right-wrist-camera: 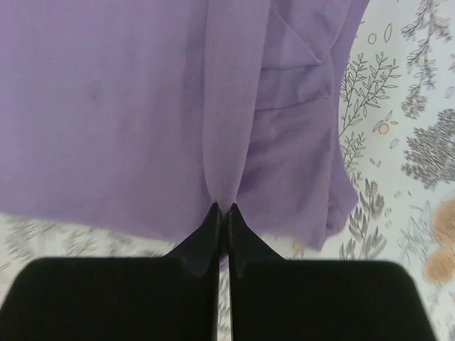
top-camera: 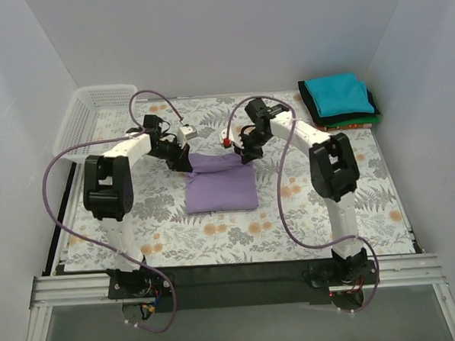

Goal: Fold and stack the t-shirts
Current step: Fold the tshirt

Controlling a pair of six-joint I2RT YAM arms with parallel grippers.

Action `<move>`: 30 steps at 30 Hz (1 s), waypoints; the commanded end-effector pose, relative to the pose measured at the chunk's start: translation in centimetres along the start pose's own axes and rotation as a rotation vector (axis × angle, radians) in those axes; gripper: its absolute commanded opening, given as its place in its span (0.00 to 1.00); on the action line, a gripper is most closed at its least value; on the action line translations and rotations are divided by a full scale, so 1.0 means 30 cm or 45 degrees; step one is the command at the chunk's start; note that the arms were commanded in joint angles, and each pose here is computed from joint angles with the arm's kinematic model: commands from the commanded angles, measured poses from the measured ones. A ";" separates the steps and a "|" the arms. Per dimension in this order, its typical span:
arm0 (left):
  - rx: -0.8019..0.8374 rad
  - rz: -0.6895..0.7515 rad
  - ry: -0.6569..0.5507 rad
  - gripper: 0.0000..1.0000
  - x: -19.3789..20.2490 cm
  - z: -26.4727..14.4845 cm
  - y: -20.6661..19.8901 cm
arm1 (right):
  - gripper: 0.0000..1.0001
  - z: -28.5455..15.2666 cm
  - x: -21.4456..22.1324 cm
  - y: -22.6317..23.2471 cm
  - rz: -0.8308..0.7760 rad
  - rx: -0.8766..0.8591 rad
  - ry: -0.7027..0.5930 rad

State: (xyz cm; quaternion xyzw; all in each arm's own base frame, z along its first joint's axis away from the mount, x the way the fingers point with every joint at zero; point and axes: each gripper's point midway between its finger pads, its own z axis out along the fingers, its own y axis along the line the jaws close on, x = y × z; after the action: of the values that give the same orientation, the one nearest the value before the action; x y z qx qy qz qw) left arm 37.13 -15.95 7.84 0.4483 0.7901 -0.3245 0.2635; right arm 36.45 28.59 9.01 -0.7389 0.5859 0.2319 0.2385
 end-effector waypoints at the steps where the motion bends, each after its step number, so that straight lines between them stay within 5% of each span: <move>1: -0.108 0.019 0.014 0.00 0.011 0.068 0.154 | 0.01 0.092 0.082 -0.057 0.036 -0.054 0.032; 8: -0.047 -0.065 0.030 0.01 0.077 0.106 0.069 | 0.01 0.169 0.127 -0.029 0.116 -0.094 0.043; 18: 0.149 -0.028 0.114 0.07 0.219 0.002 -0.347 | 0.01 0.094 -0.002 0.399 0.335 -0.303 -0.066; 21: 0.147 0.035 0.105 0.27 0.212 -0.053 -0.405 | 0.22 0.028 -0.063 0.451 0.428 -0.297 -0.121; 23: 0.115 0.046 0.079 0.37 0.172 -0.078 -0.400 | 0.47 -0.039 -0.097 0.399 0.452 -0.228 -0.190; 25: 0.065 0.062 0.010 0.41 0.104 -0.098 -0.380 | 0.60 -0.084 -0.112 0.340 0.524 -0.180 -0.236; 30: 0.077 0.125 -0.186 0.51 -0.076 -0.096 -0.355 | 0.54 -0.122 -0.156 0.201 0.671 -0.174 -0.367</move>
State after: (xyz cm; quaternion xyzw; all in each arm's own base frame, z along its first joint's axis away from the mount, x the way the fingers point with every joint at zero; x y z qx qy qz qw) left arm 26.27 -17.14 10.82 0.4698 0.7698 -0.3420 0.2641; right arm 29.35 27.39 12.83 -0.5809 0.6912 0.3757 0.2090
